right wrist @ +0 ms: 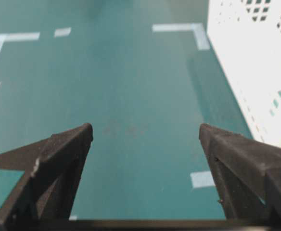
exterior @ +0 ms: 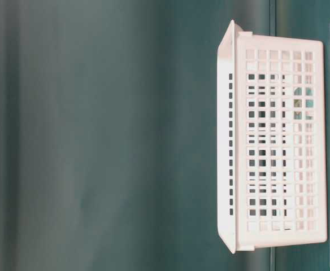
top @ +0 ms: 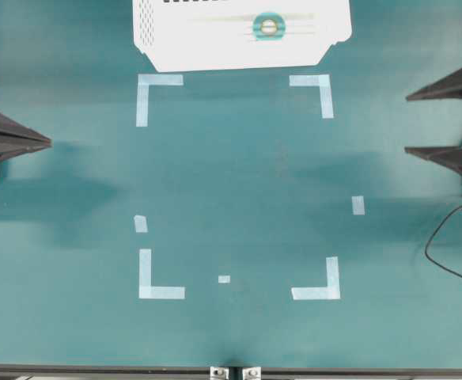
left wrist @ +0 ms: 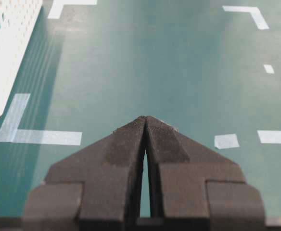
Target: Put the tape in the middle into the white basket.
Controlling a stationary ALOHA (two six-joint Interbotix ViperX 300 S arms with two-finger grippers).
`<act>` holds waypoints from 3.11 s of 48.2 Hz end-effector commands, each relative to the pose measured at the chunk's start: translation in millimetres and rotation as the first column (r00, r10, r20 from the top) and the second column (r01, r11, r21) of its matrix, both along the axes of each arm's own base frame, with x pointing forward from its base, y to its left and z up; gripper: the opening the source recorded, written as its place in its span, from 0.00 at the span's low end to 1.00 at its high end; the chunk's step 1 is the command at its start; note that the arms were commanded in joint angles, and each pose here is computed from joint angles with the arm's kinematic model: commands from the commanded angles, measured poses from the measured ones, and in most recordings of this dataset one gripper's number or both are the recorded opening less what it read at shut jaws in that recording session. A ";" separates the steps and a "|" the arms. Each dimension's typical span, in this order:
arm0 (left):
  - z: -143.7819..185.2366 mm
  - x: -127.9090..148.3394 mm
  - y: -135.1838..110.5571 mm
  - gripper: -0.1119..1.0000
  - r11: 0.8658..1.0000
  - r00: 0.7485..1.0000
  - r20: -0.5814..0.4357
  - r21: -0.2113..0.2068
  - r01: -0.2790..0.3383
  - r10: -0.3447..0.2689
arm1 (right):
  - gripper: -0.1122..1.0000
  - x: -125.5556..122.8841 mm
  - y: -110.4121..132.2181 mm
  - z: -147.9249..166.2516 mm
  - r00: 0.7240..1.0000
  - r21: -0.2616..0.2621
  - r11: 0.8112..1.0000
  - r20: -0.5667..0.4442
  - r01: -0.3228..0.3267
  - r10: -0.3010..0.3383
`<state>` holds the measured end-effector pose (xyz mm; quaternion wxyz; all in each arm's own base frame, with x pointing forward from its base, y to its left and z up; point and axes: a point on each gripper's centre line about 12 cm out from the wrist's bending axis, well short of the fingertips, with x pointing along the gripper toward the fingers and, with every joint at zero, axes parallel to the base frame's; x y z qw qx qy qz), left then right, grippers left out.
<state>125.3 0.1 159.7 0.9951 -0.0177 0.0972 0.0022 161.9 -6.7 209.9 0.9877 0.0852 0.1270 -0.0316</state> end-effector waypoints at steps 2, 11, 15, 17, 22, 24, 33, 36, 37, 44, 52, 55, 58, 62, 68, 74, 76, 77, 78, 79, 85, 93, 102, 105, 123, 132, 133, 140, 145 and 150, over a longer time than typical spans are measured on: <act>5.8 1.5 0.4 0.00 1.000 1.000 0.015 0.003 -0.003 0.003 | 0.97 0.4 1.3 2.0 1.000 0.003 1.000 0.009 -0.007 0.007; 5.0 1.3 0.4 0.00 1.000 1.000 0.012 0.003 -0.003 0.003 | 0.97 -3.8 1.4 -9.7 1.000 0.004 1.000 -0.015 -0.007 0.007; 5.2 1.4 0.4 0.00 1.000 1.000 0.014 0.002 -0.003 0.003 | 0.97 -6.4 1.5 -17.7 0.999 0.004 1.000 -0.032 -0.007 0.007; 5.2 1.4 0.4 0.00 1.000 1.000 0.014 0.002 -0.003 0.003 | 0.97 -7.6 1.6 -21.4 0.999 0.006 1.000 -0.038 -0.007 0.007; 5.2 1.4 0.4 0.00 1.000 1.000 0.014 0.002 -0.003 0.003 | 0.97 -10.8 1.7 -29.3 0.999 0.005 1.000 -0.052 -0.008 0.008; 5.2 1.4 0.4 0.00 1.000 1.000 0.014 0.002 -0.003 0.003 | 0.97 -11.7 1.8 -31.1 0.999 0.007 1.000 -0.054 -0.008 0.008; 5.6 1.5 0.4 0.00 1.000 1.000 0.014 0.003 -0.003 0.003 | 0.97 -14.6 1.8 -38.2 0.997 0.006 1.000 -0.072 -0.007 0.008; 5.2 1.4 0.4 0.00 1.000 1.000 0.014 0.003 -0.003 0.003 | 0.97 -15.7 1.8 -41.8 0.996 0.006 1.000 -0.084 -0.007 0.007; 5.2 1.4 0.4 0.00 1.000 1.000 0.014 0.003 -0.003 0.003 | 0.97 -16.3 1.8 -43.5 0.996 0.006 1.000 -0.087 -0.007 0.007; 5.2 1.4 0.4 0.00 1.000 1.000 0.014 0.002 -0.003 0.003 | 0.97 -18.1 1.9 -47.9 0.996 0.006 1.000 -0.093 -0.008 0.008; 5.2 1.4 0.4 0.00 1.000 1.000 0.014 0.002 -0.003 0.003 | 0.96 -19.6 2.1 -51.9 0.995 0.000 1.000 -0.098 -0.011 0.011; 5.0 1.3 0.4 0.00 1.000 1.000 0.012 0.002 -0.003 0.003 | 0.96 -20.1 2.3 -53.7 0.995 0.001 1.000 -0.098 -0.012 0.012; 4.8 1.4 0.4 0.00 1.000 1.000 0.011 0.002 -0.003 0.003 | 0.96 -20.4 2.4 -54.3 0.996 -0.001 1.000 -0.092 -0.014 0.014; 5.2 1.4 0.4 0.00 1.000 1.000 0.014 0.002 -0.003 0.003 | 0.96 -21.2 2.8 -56.1 0.997 -0.002 1.000 -0.082 -0.017 0.017; 4.5 1.3 0.4 0.00 1.000 1.000 0.012 0.000 -0.003 0.003 | 0.96 -22.2 3.4 -58.2 0.998 -0.014 1.000 -0.063 -0.026 0.025; 4.5 1.3 0.4 0.00 1.000 1.000 0.012 0.000 -0.003 0.003 | 0.96 -23.0 4.7 -59.5 0.998 -0.053 0.997 -0.043 -0.049 0.047; 4.5 1.4 0.4 0.00 1.000 1.000 0.012 0.002 -0.003 0.003 | 0.96 -23.4 5.0 -60.5 0.998 -0.059 0.997 -0.041 -0.053 0.051; 4.7 1.3 0.4 0.00 1.000 1.000 0.014 0.000 -0.003 0.003 | 0.96 -23.5 5.2 -61.0 0.998 -0.062 0.997 -0.041 -0.055 0.053; 4.5 1.3 0.4 0.00 1.000 1.000 0.012 0.000 -0.003 0.003 | 0.96 -23.7 5.3 -61.2 0.998 -0.064 0.996 -0.040 -0.057 0.054; 4.5 1.3 0.4 0.00 1.000 1.000 0.012 0.000 -0.003 0.003 | 0.96 -23.9 5.3 -61.6 0.998 -0.065 0.996 -0.040 -0.057 0.055; 4.7 1.3 0.4 0.00 1.000 1.000 0.014 0.000 -0.003 0.003 | 0.96 -23.9 5.3 -61.7 0.998 -0.064 0.996 -0.040 -0.057 0.054; 4.5 1.3 0.4 0.00 1.000 1.000 0.012 0.000 -0.003 0.003 | 0.96 -23.9 5.1 -61.6 0.998 -0.064 0.996 -0.040 -0.055 0.053; 4.7 1.3 0.4 0.00 1.000 1.000 0.014 0.000 -0.003 0.003 | 0.96 -24.2 5.0 -60.9 0.998 -0.064 0.996 -0.035 -0.054 0.052; 4.7 1.3 0.4 0.00 1.000 1.000 0.014 0.000 -0.003 0.003 | 0.96 -24.9 5.0 -61.2 0.998 -0.065 0.996 -0.032 -0.054 0.052; 4.7 1.3 0.4 0.00 1.000 1.000 0.014 0.000 -0.003 0.003 | 0.96 -27.7 5.3 -59.8 0.998 -0.080 0.995 0.000 -0.056 0.057; 4.7 1.3 0.4 0.00 1.000 1.000 0.014 0.002 -0.003 0.003 | 0.96 -27.7 5.3 -59.8 0.998 -0.082 0.995 0.000 -0.057 0.057; 4.5 1.4 0.4 0.00 1.000 1.000 0.012 0.000 -0.003 0.003 | 0.96 -27.7 5.3 -59.8 0.998 -0.080 0.995 0.000 -0.056 0.057; 4.7 1.3 0.4 0.00 1.000 1.000 0.014 0.002 -0.003 0.003 | 0.96 -27.7 5.3 -59.8 0.998 -0.082 0.995 0.000 -0.057 0.057; 4.7 1.3 0.4 0.00 1.000 1.000 0.014 0.000 -0.003 0.003 | 0.96 -27.7 5.3 -59.8 0.998 -0.082 0.995 0.000 -0.057 0.057; 5.2 1.4 0.4 0.00 1.000 1.000 0.014 0.000 -0.003 0.003 | 0.96 -27.7 5.3 -59.8 0.998 -0.080 0.995 0.000 -0.056 0.057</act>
